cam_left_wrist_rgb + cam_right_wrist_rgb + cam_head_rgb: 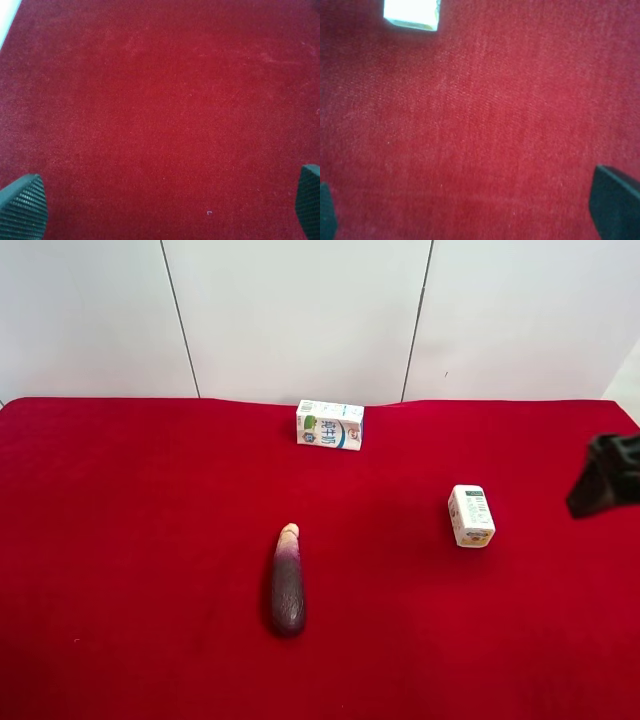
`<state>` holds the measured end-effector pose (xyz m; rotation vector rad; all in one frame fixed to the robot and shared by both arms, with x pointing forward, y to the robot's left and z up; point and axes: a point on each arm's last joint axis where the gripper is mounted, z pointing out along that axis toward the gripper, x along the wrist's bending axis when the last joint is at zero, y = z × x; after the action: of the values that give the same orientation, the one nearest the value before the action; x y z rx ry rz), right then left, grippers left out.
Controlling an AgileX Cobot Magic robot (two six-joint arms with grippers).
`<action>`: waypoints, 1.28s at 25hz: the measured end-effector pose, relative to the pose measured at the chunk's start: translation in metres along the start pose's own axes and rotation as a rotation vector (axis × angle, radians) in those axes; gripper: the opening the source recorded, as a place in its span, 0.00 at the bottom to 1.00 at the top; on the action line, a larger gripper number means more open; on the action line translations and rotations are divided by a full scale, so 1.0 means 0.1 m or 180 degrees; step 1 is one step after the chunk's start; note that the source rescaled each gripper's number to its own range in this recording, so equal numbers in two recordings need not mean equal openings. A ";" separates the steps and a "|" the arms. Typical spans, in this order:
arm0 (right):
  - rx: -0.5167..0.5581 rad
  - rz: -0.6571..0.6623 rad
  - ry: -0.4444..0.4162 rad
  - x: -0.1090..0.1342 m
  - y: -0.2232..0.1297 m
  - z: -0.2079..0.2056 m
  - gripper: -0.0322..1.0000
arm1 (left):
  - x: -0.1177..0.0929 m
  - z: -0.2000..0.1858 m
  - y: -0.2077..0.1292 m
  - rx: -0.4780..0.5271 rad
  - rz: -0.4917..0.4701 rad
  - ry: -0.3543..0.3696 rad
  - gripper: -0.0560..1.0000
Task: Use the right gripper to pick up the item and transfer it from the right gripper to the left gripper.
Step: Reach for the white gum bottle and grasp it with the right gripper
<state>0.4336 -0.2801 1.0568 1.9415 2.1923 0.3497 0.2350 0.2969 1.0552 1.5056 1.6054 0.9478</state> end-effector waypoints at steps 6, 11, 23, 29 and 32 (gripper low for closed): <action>0.0355 -0.0013 0.0017 -0.01 0.42 0.38 1.00 | 0.00 0.00 0.00 0.0000 0.0000 0.0000 1.00; 0.0406 -0.0079 0.0038 0.05 0.64 0.74 1.00 | 0.00 0.00 0.00 -0.0006 0.0000 0.0000 1.00; 0.0642 0.0009 0.0121 0.07 0.76 1.55 1.00 | 0.00 0.00 0.00 -0.0007 0.0000 0.0000 1.00; 0.0642 0.0046 0.0144 0.08 0.77 1.80 1.00 | 0.00 0.00 0.00 -0.0007 0.0000 0.0000 1.00; 0.0642 0.0051 0.0140 0.07 0.77 1.89 1.00 | 0.00 0.00 0.00 -0.0007 0.0000 0.0000 1.00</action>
<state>0.5614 -0.2549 0.8995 2.0719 2.3213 0.1810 0.2351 0.2969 1.0554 1.5040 1.6038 0.9494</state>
